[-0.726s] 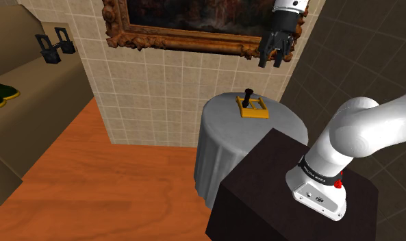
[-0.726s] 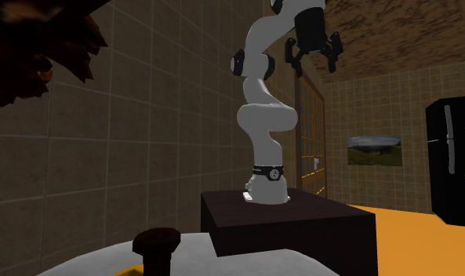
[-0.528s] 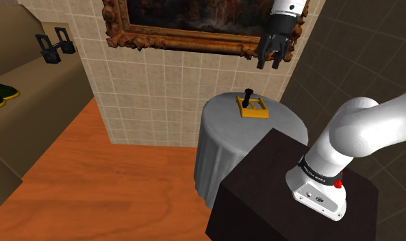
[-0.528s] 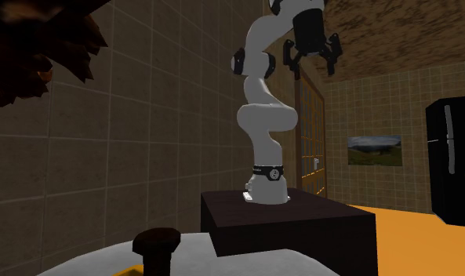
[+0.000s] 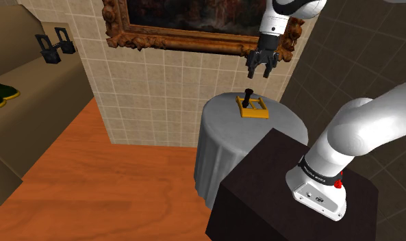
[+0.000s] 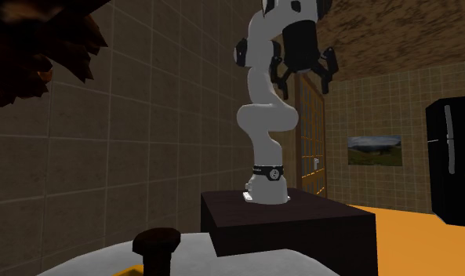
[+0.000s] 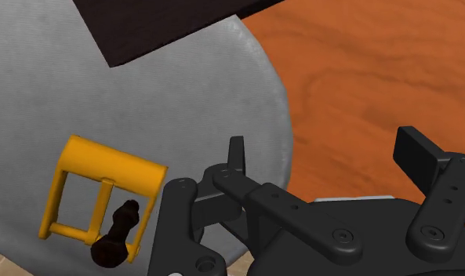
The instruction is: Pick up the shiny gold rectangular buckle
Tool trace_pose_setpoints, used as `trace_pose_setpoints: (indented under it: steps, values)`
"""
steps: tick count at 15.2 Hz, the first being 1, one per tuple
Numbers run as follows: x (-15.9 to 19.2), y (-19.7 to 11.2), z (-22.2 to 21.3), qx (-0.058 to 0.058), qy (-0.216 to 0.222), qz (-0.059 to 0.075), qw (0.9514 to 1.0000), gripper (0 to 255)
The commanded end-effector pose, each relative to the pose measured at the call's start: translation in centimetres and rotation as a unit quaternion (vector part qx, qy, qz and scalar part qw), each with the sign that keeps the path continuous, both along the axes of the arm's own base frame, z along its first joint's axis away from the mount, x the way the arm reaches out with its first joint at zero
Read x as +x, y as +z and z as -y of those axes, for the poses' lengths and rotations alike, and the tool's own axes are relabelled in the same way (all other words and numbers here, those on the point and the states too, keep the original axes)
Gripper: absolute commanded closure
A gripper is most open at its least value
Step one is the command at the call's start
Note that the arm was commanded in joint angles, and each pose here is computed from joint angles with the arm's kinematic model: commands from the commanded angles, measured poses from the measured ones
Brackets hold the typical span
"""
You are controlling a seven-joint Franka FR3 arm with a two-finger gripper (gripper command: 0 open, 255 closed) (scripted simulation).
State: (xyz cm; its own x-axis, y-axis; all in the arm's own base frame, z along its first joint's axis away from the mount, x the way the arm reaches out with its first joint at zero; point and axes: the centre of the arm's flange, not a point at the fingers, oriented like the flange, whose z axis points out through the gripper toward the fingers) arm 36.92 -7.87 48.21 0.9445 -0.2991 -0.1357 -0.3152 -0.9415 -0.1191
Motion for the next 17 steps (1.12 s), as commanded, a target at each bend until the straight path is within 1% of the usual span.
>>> trace_pose_setpoints:
  steps: [1, 9, 17]
  values:
    - [1.1, -1.8, 1.4, -0.004, -0.013, -0.004, 0.9999, 0]
    - [5.0, -8.9, 8.1, -0.016, -0.066, -0.021, 0.9975, 0]
    - [7.9, -15.9, 15.4, -0.029, -0.118, -0.038, 0.9918, 0]
